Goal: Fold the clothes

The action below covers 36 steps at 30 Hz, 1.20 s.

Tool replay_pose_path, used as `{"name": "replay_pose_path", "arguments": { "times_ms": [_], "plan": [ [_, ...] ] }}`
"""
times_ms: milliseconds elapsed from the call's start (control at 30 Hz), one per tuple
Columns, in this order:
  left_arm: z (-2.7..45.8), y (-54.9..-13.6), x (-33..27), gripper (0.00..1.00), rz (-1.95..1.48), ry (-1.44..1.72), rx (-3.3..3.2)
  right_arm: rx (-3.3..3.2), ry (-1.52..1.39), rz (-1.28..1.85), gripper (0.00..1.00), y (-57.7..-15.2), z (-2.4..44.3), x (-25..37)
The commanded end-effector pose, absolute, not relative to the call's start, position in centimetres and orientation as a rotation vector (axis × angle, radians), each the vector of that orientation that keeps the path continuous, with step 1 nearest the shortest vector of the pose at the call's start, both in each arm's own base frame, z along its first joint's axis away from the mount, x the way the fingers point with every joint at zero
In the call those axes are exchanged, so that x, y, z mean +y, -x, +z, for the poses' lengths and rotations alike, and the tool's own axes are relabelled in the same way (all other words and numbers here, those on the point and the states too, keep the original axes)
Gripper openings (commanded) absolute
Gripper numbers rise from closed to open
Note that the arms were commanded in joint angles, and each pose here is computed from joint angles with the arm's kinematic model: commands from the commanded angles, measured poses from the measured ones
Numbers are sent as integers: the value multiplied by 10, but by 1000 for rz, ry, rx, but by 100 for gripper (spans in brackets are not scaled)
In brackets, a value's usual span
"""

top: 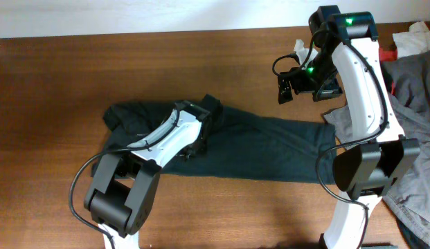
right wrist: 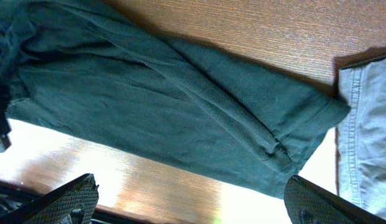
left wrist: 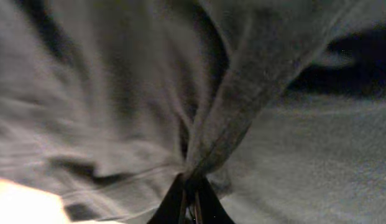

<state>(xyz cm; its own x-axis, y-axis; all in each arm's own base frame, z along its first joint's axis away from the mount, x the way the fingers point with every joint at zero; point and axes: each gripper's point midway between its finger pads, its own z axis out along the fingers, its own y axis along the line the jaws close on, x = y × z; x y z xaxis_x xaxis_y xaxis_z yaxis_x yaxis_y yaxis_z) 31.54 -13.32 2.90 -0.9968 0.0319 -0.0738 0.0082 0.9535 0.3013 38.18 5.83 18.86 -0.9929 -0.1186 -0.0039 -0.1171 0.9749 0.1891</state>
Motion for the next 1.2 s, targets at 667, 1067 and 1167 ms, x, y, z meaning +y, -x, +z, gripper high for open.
{"name": "replay_pose_path", "arguments": {
  "times_ms": [667,1067,1167],
  "plan": [
    [120,-297,-71,4,681,63,2981,-3079,-130,-392,91,-372,190,70],
    [123,-284,-61,6,743,84,3027,-2758,86,-85,79,-294,122,27],
    [124,-280,-52,6,771,139,3042,-2729,124,-82,76,-288,109,18]
  ]
}}
